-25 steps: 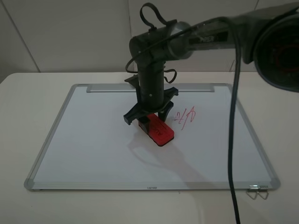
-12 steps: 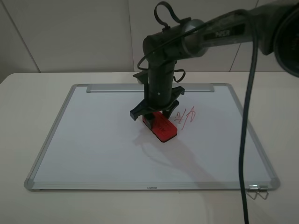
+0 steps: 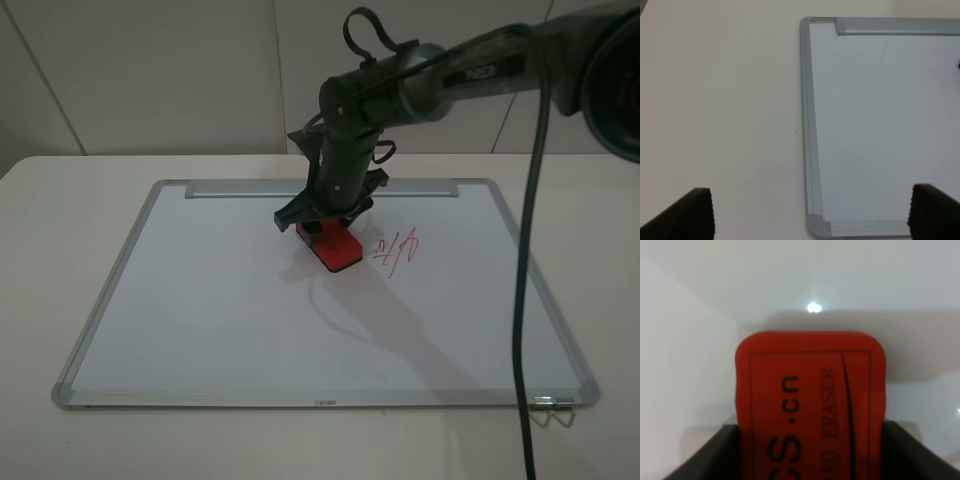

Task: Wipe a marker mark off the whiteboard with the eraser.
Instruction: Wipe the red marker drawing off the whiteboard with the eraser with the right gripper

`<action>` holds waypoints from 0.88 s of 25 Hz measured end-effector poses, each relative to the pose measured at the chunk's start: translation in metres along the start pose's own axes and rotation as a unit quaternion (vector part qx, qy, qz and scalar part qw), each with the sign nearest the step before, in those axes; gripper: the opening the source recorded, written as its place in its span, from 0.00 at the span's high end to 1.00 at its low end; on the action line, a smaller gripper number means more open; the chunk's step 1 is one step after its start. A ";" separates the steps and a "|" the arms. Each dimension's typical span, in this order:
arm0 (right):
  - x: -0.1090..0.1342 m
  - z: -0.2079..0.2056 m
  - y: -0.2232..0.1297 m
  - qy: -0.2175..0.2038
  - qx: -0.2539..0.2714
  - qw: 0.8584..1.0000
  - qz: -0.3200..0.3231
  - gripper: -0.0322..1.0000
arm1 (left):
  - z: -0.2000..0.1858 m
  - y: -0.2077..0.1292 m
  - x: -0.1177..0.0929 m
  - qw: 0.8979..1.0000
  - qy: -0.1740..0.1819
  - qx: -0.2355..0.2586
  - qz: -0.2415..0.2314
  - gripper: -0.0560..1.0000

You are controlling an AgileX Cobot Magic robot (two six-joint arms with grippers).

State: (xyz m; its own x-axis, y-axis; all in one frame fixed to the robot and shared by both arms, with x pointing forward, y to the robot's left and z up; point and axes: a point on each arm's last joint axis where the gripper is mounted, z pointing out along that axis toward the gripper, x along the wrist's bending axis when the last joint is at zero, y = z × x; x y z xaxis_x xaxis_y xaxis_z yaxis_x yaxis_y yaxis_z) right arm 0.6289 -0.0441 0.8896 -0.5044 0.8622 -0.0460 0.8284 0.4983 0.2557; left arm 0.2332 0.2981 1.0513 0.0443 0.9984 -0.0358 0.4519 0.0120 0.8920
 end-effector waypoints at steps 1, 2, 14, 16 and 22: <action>0.000 0.000 0.002 0.001 -0.009 1.000 0.001 0.49 | 0.000 0.000 0.000 1.000 0.000 0.000 0.000 0.21; 0.000 0.000 0.004 0.002 -0.019 1.000 0.002 0.49 | 0.000 0.000 0.000 1.000 0.000 0.000 0.000 0.21; 0.010 -0.001 -0.007 0.009 0.039 0.999 0.005 0.49 | 0.000 0.000 0.000 1.000 0.000 0.000 0.000 0.21; 0.019 -0.003 -0.009 0.012 0.048 0.999 -0.002 0.49 | 0.000 0.000 0.000 1.000 0.000 0.000 0.000 0.21; 0.057 -0.006 -0.015 0.019 0.057 0.998 -0.036 0.49 | 0.000 0.000 0.000 1.000 0.000 0.000 0.000 0.21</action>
State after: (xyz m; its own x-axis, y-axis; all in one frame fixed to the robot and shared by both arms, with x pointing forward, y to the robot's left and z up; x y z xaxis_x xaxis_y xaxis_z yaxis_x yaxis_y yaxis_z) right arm 0.5858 -0.0029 0.8887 -0.5704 0.8211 -0.0222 0.8111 0.5673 0.1422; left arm 0.2332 0.2981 1.0513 0.0443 0.9984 -0.0358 0.4519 0.0120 0.8920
